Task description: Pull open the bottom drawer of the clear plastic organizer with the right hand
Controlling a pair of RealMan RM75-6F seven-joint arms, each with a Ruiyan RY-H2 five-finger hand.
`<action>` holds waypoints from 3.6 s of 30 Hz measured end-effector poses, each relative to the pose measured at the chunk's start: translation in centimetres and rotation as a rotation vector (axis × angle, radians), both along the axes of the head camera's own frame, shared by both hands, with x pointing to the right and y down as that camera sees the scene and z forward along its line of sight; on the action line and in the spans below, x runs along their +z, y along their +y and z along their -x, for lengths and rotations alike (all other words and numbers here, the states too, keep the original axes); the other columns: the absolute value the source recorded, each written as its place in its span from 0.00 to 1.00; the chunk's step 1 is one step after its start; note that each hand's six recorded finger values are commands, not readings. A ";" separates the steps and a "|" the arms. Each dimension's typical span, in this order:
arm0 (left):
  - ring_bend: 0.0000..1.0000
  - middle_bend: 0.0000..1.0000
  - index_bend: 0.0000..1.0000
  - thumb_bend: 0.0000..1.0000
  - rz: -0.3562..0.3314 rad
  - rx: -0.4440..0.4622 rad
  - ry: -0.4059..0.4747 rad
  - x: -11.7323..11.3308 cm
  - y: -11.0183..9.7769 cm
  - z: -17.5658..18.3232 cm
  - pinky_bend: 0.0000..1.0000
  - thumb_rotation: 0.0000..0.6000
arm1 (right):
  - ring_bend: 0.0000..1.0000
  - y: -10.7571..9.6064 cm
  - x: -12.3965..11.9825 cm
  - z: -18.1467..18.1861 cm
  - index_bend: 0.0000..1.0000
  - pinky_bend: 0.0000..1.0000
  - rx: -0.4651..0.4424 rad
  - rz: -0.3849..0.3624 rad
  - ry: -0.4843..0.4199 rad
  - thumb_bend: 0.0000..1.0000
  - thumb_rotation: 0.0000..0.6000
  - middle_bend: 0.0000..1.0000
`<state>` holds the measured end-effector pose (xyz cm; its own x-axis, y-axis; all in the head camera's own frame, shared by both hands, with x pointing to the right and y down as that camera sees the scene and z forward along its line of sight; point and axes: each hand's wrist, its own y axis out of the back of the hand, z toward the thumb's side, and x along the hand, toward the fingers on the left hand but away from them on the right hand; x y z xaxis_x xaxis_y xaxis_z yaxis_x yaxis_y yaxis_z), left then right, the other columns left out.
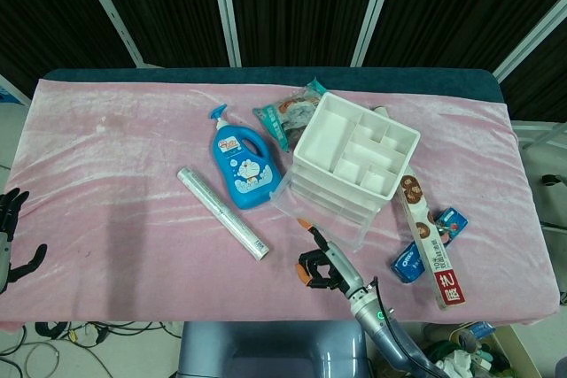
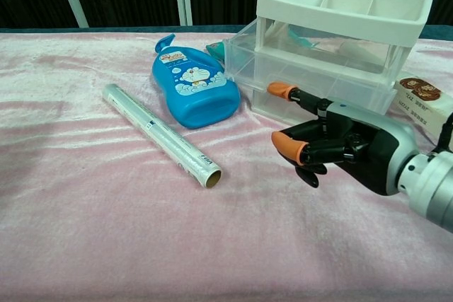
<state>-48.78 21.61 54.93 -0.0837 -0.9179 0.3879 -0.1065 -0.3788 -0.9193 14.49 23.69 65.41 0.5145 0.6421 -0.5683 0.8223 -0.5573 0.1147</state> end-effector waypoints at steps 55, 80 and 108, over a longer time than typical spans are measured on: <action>0.03 0.04 0.06 0.32 0.001 0.000 -0.004 0.0 0.0 0.1 0.11 1.00 | 0.88 3.1 1.0 -1.9 0.05 0.77 -0.026 0.069 0.063 0.45 1.00 0.77; 0.03 0.04 0.06 0.32 -0.004 -0.003 -0.009 -0.1 0.1 0.1 0.11 1.00 | 0.88 3.3 0.5 -13.0 0.07 0.77 0.077 0.067 0.225 0.44 1.00 0.77; 0.03 0.04 0.06 0.32 -0.001 0.022 -0.032 -0.1 0.3 -0.2 0.11 1.00 | 0.33 -2.8 -8.6 -26.3 0.04 0.27 -0.022 -0.347 0.806 0.18 1.00 0.13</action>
<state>-48.60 21.92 54.82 -0.0760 -0.9201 0.3842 -0.0693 -0.3795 -0.9226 40.80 20.93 56.79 0.0548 0.8408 -0.5386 0.5681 -0.4699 -0.6756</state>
